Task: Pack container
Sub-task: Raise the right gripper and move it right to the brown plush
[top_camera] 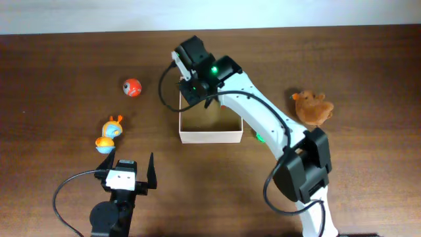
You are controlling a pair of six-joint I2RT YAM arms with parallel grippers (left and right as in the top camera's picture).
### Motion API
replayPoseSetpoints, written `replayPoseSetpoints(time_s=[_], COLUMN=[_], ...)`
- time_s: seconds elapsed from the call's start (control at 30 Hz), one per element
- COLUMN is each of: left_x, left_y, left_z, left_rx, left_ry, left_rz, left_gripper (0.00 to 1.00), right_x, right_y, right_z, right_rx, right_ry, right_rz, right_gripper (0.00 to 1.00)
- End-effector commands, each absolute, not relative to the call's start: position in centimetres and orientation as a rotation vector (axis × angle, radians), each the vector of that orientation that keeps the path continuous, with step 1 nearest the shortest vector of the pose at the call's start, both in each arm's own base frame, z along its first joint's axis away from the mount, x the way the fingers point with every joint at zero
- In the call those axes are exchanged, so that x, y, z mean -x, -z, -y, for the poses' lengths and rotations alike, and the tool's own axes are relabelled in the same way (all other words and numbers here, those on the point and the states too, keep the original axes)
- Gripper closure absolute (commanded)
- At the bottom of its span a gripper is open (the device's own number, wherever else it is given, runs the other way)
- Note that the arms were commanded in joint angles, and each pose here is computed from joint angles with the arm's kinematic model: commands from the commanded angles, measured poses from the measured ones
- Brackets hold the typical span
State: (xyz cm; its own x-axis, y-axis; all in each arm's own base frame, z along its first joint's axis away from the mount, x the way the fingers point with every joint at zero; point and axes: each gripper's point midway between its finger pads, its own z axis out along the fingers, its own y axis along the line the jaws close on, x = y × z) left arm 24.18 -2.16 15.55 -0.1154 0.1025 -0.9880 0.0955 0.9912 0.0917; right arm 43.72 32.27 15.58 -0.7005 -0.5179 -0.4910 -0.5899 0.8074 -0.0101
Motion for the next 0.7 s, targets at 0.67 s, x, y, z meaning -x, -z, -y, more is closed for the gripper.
replayPoseSetpoints(time_s=[0.67], left_x=[-24.2], left_y=[-15.5], left_z=[2.0], left_rx=[-0.161], left_ry=[-0.024], left_rz=[-1.681], left_gripper=[0.01], right_x=[-38.2], right_y=[-37.4], right_z=[-22.7], right_rx=[0.545], right_ry=[-0.044], right_rz=[-2.337], right_gripper=[0.75])
